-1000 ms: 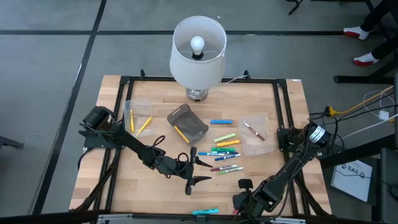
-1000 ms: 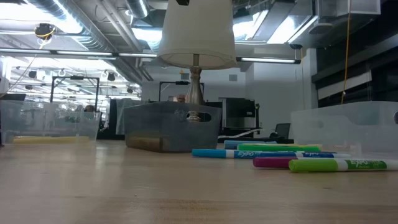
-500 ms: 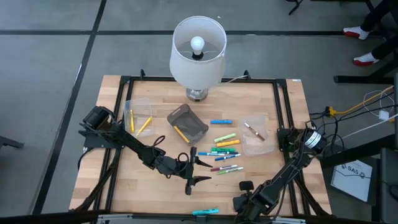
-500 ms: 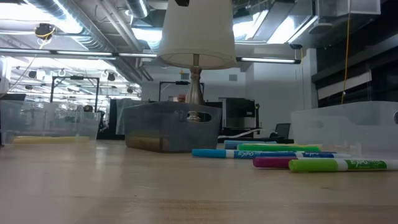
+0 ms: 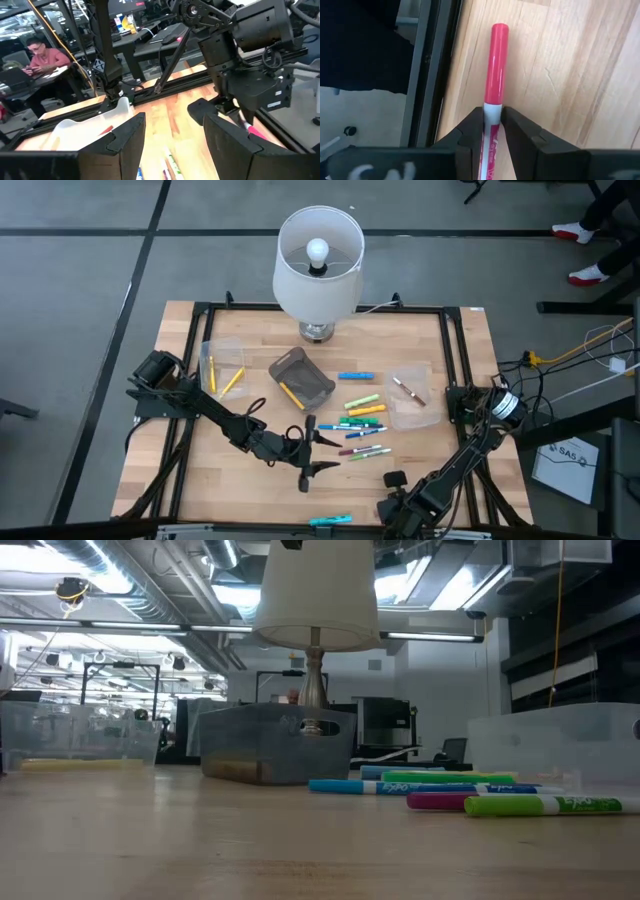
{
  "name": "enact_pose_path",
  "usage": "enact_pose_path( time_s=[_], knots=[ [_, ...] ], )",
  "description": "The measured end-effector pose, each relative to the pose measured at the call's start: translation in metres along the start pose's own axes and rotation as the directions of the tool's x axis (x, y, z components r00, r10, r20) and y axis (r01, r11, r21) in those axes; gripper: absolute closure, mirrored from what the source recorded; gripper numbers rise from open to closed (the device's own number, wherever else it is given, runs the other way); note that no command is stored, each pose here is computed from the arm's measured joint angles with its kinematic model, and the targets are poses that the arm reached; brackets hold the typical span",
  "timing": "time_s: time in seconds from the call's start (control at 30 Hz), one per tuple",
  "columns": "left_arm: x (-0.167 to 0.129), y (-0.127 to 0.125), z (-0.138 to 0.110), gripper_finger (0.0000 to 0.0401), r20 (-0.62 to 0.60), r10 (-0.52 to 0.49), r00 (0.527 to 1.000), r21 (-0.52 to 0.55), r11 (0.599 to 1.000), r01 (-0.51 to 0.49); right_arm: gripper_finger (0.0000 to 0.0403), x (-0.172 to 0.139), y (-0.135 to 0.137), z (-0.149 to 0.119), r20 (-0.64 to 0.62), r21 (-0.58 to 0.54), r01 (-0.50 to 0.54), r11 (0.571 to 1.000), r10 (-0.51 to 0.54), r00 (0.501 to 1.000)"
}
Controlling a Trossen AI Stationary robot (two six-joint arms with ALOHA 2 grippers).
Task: Pick & Place Markers
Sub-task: Put the pink highlighter into the right transparent bin
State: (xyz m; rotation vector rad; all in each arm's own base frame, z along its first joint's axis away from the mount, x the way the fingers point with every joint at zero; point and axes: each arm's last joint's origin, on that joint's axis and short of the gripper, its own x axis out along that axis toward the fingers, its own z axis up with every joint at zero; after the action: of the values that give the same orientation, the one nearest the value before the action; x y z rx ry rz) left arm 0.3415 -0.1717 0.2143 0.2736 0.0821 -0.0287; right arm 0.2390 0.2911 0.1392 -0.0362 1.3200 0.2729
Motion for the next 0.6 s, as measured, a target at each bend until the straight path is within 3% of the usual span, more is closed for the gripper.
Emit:
enact_pose_path(
  time_s=[0.13, 0.3, 0.6],
  knots=[
    [0.0, 0.0, 0.0, 0.0205, 0.0, 0.001, 1.0, -0.004, 1.0, -0.001, 0.0324, 0.0002, -0.0002, 0.0002, 0.0, 0.002, 0.0, 1.0, 0.0, 1.0],
    [0.0, 0.0, 0.0, 0.0205, 0.0, 0.001, 1.0, -0.005, 1.0, -0.001, 0.0367, 0.0005, -0.0005, 0.0004, 0.0, -0.001, 0.0, 1.0, 0.0, 1.0],
    [0.0, 0.0, 0.0, 0.0205, 0.0, 0.0, 1.0, -0.005, 1.0, 0.0, 0.037, 0.0007, -0.0027, 0.0021, -0.012, 0.014, -0.016, 1.0, 0.016, 1.0]
  ],
)
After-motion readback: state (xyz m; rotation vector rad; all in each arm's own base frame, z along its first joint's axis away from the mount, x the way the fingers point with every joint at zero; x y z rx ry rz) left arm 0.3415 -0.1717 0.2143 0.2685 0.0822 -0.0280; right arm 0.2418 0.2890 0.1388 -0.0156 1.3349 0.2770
